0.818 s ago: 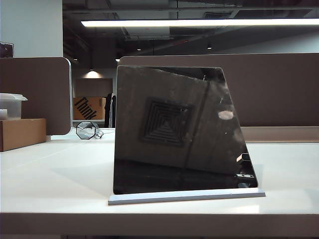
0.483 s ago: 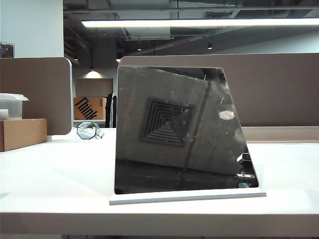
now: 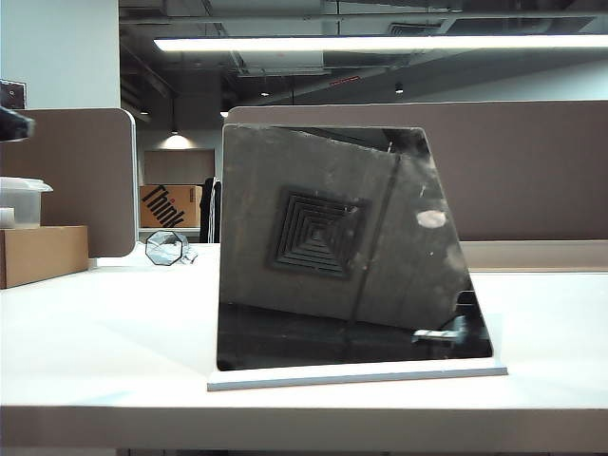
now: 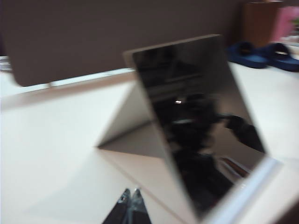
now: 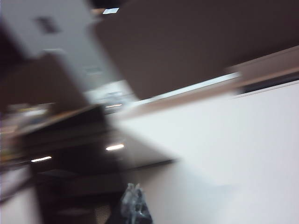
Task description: Push the center of the mirror on the table forward to move it for a short distance.
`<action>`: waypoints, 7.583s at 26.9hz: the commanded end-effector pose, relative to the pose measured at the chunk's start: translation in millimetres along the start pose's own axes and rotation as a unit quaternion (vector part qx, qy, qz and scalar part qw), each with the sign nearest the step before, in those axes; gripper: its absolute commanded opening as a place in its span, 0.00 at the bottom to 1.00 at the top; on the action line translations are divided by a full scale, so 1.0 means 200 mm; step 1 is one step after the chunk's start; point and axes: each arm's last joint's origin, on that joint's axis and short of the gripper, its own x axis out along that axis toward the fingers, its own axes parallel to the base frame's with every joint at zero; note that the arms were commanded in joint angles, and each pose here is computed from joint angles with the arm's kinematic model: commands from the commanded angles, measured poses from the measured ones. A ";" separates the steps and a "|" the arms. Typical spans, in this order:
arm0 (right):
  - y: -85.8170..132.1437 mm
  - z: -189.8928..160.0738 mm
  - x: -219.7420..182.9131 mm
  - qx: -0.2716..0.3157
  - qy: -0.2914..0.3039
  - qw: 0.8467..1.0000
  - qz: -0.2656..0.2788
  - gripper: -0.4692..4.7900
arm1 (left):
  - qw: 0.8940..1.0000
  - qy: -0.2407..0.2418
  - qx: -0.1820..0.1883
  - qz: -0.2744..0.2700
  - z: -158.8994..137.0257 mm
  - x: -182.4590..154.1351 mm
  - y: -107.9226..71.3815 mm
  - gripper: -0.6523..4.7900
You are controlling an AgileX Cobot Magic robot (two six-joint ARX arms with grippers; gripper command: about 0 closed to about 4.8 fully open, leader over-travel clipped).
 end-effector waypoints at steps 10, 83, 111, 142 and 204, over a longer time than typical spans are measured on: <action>0.28 0.41 0.05 0.037 0.148 0.978 0.140 0.08 | 1.000 -0.008 0.001 -0.021 0.01 0.00 -0.02 0.11; 0.14 -0.35 2.33 -0.160 0.232 0.953 -0.107 0.08 | 1.000 -0.008 0.001 -0.018 0.01 0.00 -0.02 0.11; 1.10 0.97 1.35 -0.187 0.249 0.950 0.021 0.08 | 0.985 -0.002 0.006 0.171 0.00 -0.05 0.16 0.11; 0.81 1.34 -0.14 -0.249 0.189 0.949 0.036 0.08 | 0.964 0.001 0.008 0.266 0.00 -0.09 0.24 0.11; 0.28 0.57 0.08 -0.202 0.022 0.972 -0.119 0.14 | 0.964 0.001 0.008 0.266 0.00 -0.09 0.24 0.11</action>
